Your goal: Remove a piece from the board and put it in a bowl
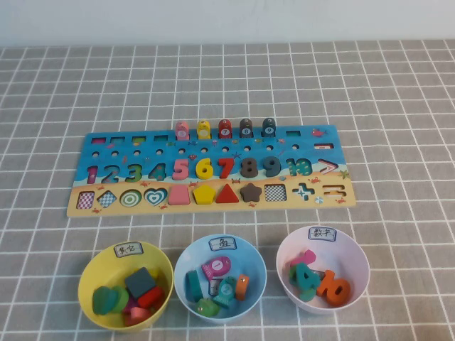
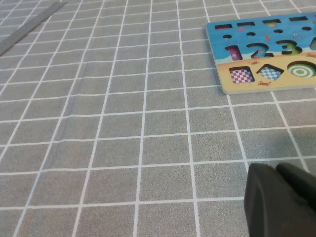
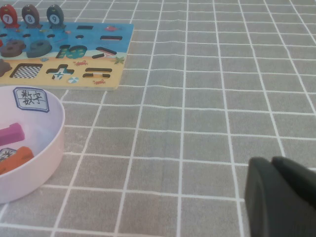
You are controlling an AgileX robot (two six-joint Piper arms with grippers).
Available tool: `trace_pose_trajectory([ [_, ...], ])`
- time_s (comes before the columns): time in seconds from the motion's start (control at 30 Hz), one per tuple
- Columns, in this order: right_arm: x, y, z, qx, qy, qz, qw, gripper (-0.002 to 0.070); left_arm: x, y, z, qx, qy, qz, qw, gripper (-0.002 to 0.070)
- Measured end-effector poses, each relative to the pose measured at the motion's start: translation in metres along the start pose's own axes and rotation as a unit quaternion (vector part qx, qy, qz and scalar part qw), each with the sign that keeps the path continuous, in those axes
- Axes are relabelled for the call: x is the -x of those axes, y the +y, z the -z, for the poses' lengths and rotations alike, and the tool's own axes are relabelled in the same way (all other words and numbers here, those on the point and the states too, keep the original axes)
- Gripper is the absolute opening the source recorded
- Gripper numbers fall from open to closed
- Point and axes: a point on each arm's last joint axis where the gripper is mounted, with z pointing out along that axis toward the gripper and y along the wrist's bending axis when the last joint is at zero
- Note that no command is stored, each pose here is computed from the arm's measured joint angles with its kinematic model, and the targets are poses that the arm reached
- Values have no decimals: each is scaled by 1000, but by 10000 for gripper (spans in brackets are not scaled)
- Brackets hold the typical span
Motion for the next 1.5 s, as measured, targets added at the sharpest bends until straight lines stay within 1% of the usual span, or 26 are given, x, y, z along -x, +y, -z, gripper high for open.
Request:
trace_pose_trajectory([
  [1.27, 0, 0, 0, 0, 0, 0, 1000, -17, 1, 0, 0, -1, -4, 1, 1000, -3],
  [1.37, 0, 0, 0, 0, 0, 0, 1000, -17, 3, -1, 0, -7, -18, 19, 1000, -3],
  [1.43, 0, 0, 0, 0, 0, 0, 1000, -17, 7, -3, 0, -18, -35, 52, 998, -3],
  [1.5, 0, 0, 0, 0, 0, 0, 1000, -17, 10, -5, 1, -31, -54, 102, 993, -3],
])
